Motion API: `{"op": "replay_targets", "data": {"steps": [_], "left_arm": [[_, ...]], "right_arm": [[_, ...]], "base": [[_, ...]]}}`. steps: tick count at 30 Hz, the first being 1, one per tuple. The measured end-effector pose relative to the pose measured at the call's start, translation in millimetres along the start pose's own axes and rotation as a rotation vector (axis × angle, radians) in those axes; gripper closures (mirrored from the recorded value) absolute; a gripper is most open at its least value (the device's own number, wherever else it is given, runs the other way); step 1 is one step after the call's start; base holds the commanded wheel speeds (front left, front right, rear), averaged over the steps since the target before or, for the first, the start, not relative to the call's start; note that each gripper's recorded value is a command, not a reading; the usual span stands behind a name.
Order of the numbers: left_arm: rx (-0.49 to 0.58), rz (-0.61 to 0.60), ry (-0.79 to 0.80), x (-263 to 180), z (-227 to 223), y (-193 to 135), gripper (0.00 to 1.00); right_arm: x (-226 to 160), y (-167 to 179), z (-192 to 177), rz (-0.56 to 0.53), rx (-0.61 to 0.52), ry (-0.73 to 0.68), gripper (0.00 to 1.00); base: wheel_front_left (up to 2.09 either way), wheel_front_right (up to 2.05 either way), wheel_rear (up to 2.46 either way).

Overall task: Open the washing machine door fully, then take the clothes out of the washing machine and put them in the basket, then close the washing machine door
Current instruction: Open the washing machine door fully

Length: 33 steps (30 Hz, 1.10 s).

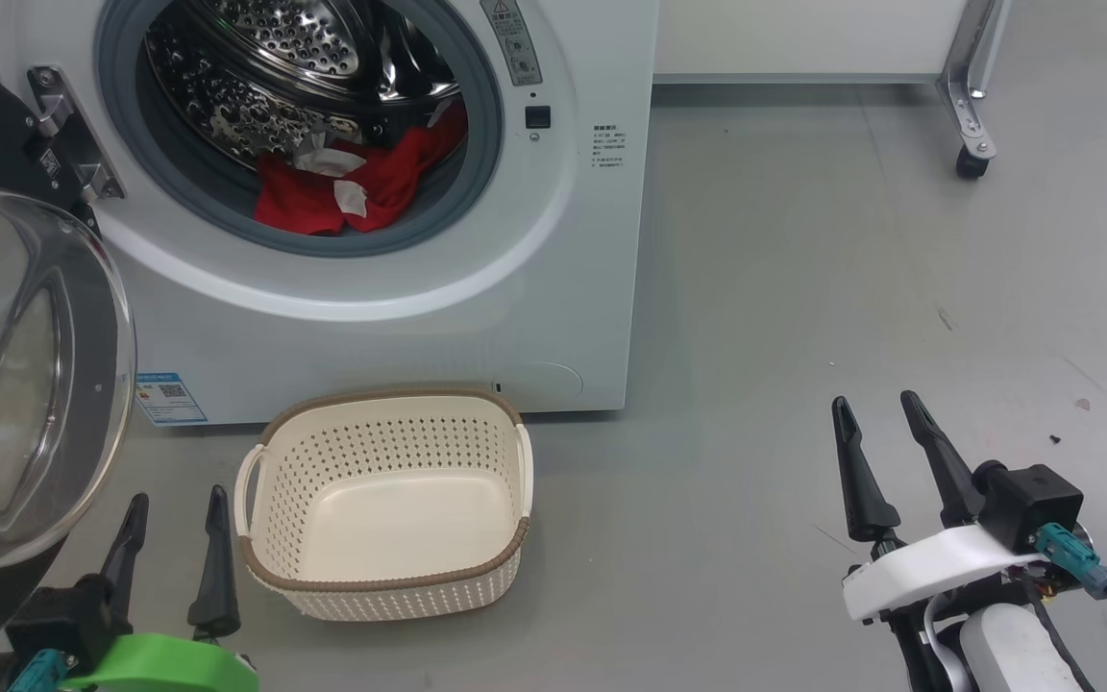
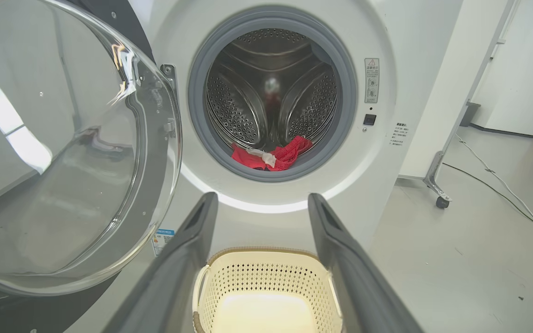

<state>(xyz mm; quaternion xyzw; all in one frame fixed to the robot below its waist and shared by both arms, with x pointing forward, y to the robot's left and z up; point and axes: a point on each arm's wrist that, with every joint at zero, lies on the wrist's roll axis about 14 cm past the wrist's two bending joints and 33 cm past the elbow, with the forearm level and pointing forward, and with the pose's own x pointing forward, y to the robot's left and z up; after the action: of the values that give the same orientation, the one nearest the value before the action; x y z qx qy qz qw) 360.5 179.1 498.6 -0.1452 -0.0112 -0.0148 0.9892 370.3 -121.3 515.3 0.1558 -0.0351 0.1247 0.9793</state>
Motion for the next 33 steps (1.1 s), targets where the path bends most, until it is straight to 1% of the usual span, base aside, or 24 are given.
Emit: {"op": "replay_targets", "data": {"steps": [13, 21, 33], "left_arm": [[0.014, -0.024, 0.003, -0.2, -2.8, -7.8, 0.0], [0.026, -0.02, -0.007, -0.4, -0.9, -7.8, 0.0], [0.042, -0.013, -0.004, -3.5, -2.9, -6.1, 0.0]], "right_arm": [[-4.3, -5.4, -6.3, -0.015, -0.022, 0.022, 0.0], [-5.3, -7.7, -9.3, -0.017, -0.064, 0.037, 0.0], [-5.8, -8.0, -12.0, -0.017, -0.074, 0.046, 0.0]], "base": [[0.0, 0.0, 0.0], [0.0, 0.0, 0.0], [0.0, 0.0, 0.0]]}}
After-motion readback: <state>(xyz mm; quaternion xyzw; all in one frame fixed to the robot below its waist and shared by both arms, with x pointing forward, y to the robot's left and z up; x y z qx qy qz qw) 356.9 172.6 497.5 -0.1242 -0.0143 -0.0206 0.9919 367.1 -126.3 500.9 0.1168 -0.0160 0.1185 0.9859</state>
